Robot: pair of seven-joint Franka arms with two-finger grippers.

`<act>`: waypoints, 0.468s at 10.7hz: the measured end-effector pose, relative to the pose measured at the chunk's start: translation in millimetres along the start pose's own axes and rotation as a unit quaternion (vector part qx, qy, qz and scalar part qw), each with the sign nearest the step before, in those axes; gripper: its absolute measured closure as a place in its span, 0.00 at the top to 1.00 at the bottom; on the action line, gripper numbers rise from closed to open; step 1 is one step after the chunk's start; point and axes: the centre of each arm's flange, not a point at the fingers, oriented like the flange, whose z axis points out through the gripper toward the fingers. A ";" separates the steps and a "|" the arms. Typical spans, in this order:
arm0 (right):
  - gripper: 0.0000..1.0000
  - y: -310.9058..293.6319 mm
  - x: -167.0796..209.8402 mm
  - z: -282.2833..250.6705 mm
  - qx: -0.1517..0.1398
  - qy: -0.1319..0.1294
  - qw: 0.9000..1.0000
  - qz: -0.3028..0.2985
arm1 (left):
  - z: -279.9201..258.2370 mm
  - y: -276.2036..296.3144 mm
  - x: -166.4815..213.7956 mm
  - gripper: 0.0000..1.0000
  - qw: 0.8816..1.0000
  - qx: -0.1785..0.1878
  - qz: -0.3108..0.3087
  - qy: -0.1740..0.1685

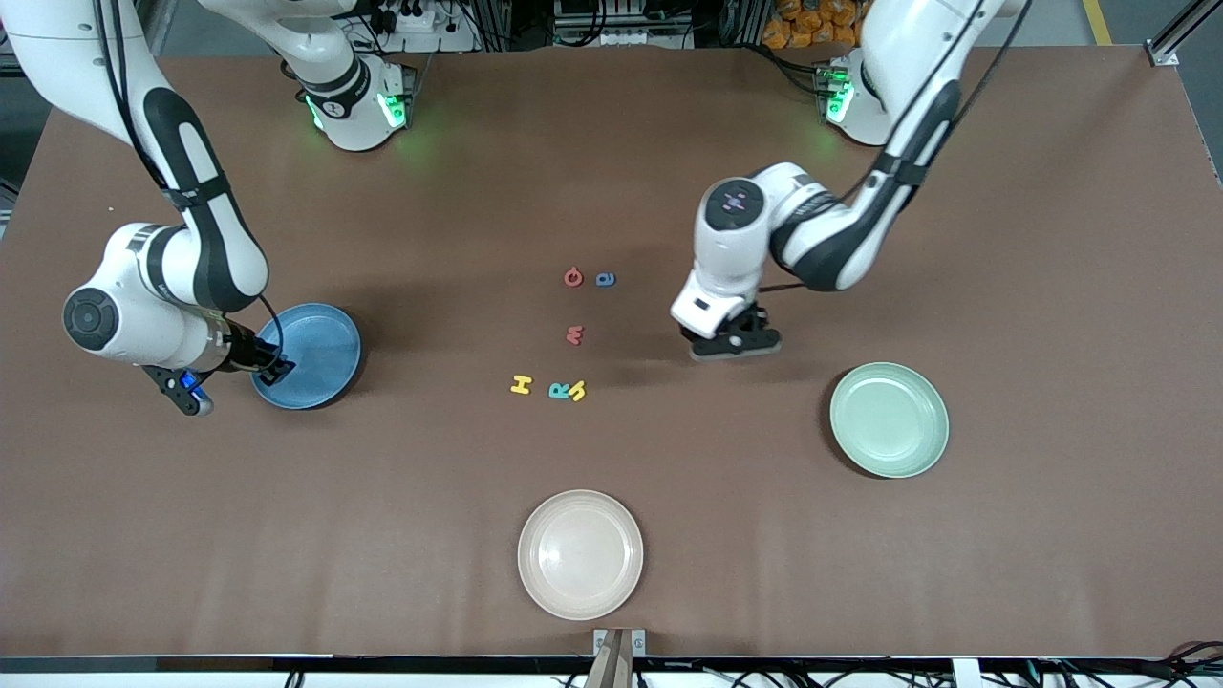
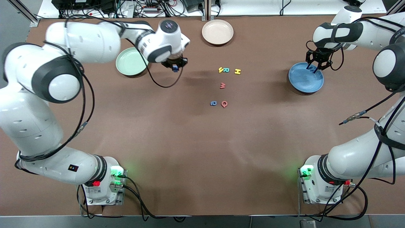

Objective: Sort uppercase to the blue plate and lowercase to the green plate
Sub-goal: 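Carry the blue m with the left gripper over the green plate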

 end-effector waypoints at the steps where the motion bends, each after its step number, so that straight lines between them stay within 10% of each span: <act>1: 0.43 -1.6 -1.1 1.7 0.003 0.004 1.000 -0.002 | -7.1 -24.0 18.3 0.28 1.000 0.001 0.003 -0.002; 5: 0.43 -7.5 -6.0 3.6 0.003 0.004 1.000 -0.008 | -14.3 -121.8 74.1 0.28 1.000 0.019 0.006 -0.007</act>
